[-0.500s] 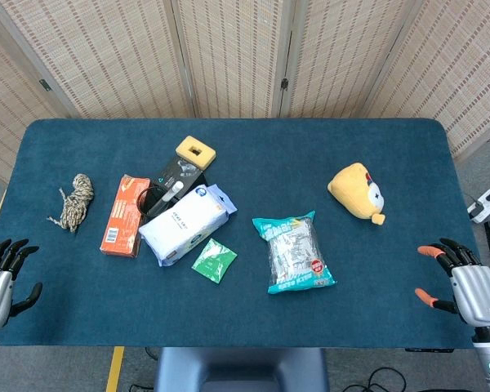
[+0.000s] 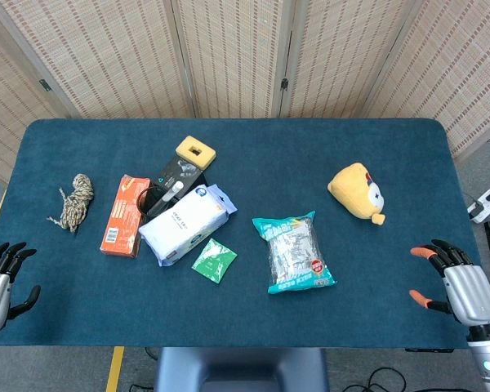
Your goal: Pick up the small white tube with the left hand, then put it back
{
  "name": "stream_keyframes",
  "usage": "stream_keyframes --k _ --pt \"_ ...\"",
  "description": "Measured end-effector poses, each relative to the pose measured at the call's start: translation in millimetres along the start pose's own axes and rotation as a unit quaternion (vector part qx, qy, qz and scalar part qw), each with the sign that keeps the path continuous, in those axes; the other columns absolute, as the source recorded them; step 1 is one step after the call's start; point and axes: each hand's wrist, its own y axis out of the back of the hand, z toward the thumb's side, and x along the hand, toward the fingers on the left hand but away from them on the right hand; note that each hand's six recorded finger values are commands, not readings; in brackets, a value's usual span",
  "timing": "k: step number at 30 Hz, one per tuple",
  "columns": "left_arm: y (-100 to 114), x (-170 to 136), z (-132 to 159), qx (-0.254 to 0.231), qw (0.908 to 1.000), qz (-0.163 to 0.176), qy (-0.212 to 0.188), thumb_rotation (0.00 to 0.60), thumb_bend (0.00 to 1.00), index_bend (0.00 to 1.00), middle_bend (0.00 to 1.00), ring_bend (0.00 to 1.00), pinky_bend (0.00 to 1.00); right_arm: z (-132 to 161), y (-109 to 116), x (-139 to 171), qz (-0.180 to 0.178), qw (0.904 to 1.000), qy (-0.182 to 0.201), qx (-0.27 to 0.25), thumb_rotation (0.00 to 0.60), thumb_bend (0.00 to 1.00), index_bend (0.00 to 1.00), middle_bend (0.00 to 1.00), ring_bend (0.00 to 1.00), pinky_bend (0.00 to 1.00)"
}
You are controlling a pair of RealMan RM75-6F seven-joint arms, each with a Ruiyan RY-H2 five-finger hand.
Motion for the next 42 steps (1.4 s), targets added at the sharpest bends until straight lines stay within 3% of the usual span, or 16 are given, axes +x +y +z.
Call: stream_keyframes --k 9,15,18,22,31,42 --pt "-1.5 5.6 0.7 -0.022 0.9997 -0.009 -0.007 0.600 0.39 0.26 0.18 0.11 0.12 -2.4 10.4 2.3 -0.020 0.9998 0.002 0.003 0.600 0.06 0.28 0.28 0.15 0.20" --pt "-4.2 24.4 11.8 -0.084 0.9957 -0.027 -0.030 0.600 0.39 0.33 0.19 0.14 0.12 -2.6 17.8 2.2 -0.032 0.9995 0.003 0.008 0.600 0.06 0.28 0.28 0.15 0.20" --pt "-5.4 37.7 22.0 -0.138 0.9885 -0.041 -0.046 0.600 0.39 0.34 0.21 0.17 0.13 -2.0 18.3 2.8 -0.031 0.9995 0.005 0.009 0.600 0.06 0.28 0.28 0.15 0.20" --pt "-8.9 67.1 44.0 -0.216 0.9708 -0.073 -0.073 0.600 0.39 0.36 0.24 0.19 0.14 -2.3 19.9 3.8 -0.032 0.9994 0.004 0.010 0.600 0.06 0.28 0.28 0.15 0.20" --pt "-20.1 141.7 102.3 -0.320 0.9337 -0.127 -0.097 0.600 0.40 0.38 0.28 0.23 0.15 -3.4 21.0 7.4 -0.033 0.9994 0.001 0.011 0.600 0.06 0.28 0.28 0.15 0.20" --pt "-53.5 204.3 131.0 -0.359 0.9163 -0.171 -0.045 0.600 0.36 0.37 0.27 0.22 0.15 -6.5 23.7 8.5 -0.036 0.9992 -0.006 0.016 0.600 0.06 0.28 0.28 0.15 0.20"
